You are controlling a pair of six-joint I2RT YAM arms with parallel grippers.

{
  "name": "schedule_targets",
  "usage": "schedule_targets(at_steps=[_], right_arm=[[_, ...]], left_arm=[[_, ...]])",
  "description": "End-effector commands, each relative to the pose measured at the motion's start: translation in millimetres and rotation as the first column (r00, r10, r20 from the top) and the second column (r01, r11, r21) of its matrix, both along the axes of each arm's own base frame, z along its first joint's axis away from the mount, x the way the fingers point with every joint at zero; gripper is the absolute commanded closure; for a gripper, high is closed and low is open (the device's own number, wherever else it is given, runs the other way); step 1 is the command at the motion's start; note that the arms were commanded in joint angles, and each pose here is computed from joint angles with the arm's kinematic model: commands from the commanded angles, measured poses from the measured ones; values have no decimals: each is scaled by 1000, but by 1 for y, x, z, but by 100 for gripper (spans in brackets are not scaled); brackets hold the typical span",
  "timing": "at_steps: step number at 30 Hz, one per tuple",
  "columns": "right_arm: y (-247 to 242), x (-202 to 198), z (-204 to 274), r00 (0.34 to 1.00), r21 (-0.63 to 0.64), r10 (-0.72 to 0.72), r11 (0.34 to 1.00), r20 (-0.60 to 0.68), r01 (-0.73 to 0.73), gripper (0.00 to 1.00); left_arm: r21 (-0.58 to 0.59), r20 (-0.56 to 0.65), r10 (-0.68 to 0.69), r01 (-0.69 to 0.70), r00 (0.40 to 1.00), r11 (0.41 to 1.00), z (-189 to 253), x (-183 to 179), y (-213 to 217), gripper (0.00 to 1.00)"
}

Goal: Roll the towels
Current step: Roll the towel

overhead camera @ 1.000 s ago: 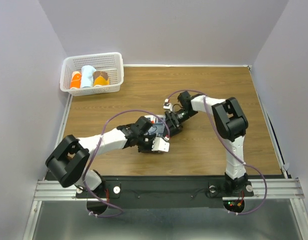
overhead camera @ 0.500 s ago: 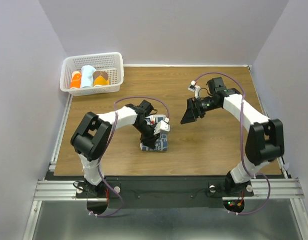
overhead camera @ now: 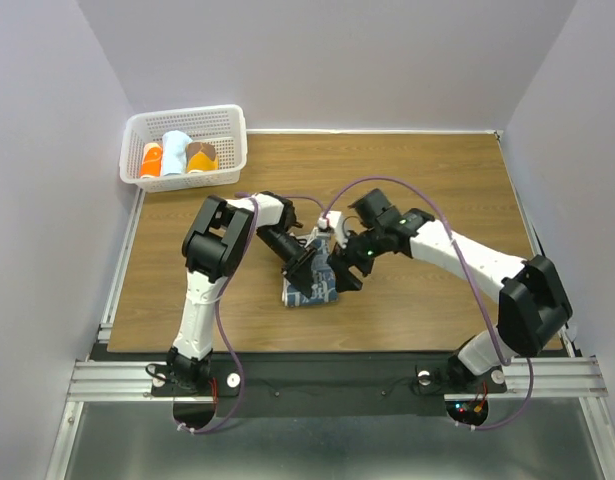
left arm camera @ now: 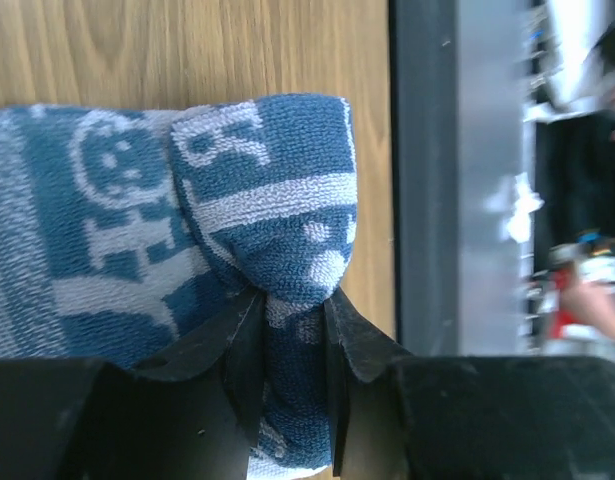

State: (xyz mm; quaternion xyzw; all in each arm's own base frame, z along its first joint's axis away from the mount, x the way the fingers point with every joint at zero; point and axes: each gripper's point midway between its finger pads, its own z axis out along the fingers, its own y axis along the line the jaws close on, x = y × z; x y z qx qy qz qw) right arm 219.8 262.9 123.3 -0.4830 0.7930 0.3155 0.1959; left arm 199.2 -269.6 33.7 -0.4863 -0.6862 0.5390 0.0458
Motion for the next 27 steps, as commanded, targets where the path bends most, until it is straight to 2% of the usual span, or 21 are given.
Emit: schedule_targets(at_steps=[1,4,11,15,19,20,22,23,25,26,27], right_arm=[[27,24,-4,963,-60,71,997,258,-57,18],[50,23,-15,915,-98,161,986,371,-133,20],[83,-2,-53,817,-182,324,946,476,-269,22],[90,-11,-70,789,-203,365,931,494,-303,29],[88,-16,-92,785,-227,388,922,483,-315,49],[84,-19,-101,791,-237,396,917,467,-319,61],[78,-23,-109,798,-246,405,913,446,-326,73],[72,-29,-114,805,-251,412,909,428,-332,83],[66,-35,-117,813,-251,411,909,412,-332,94],[61,-37,-119,819,-257,411,908,401,-331,99],[57,-41,-119,824,-258,411,908,389,-331,99]], left_arm=[[146,34,-108,102,994,984,-49,-1,38,76],[157,44,-104,96,994,983,-53,5,39,75],[167,41,-102,94,994,981,-60,9,41,75],[172,47,-97,88,994,981,-65,11,43,75],[159,75,-81,68,994,985,-61,18,40,73],[156,85,-82,68,993,985,-61,19,40,71],[147,110,-76,59,991,987,-55,23,39,68],[146,120,-72,54,990,988,-54,24,39,64],[139,154,-70,49,986,989,-46,29,38,57],[134,166,-66,44,984,990,-42,31,38,50],[132,178,-66,43,982,990,-39,32,38,46]])
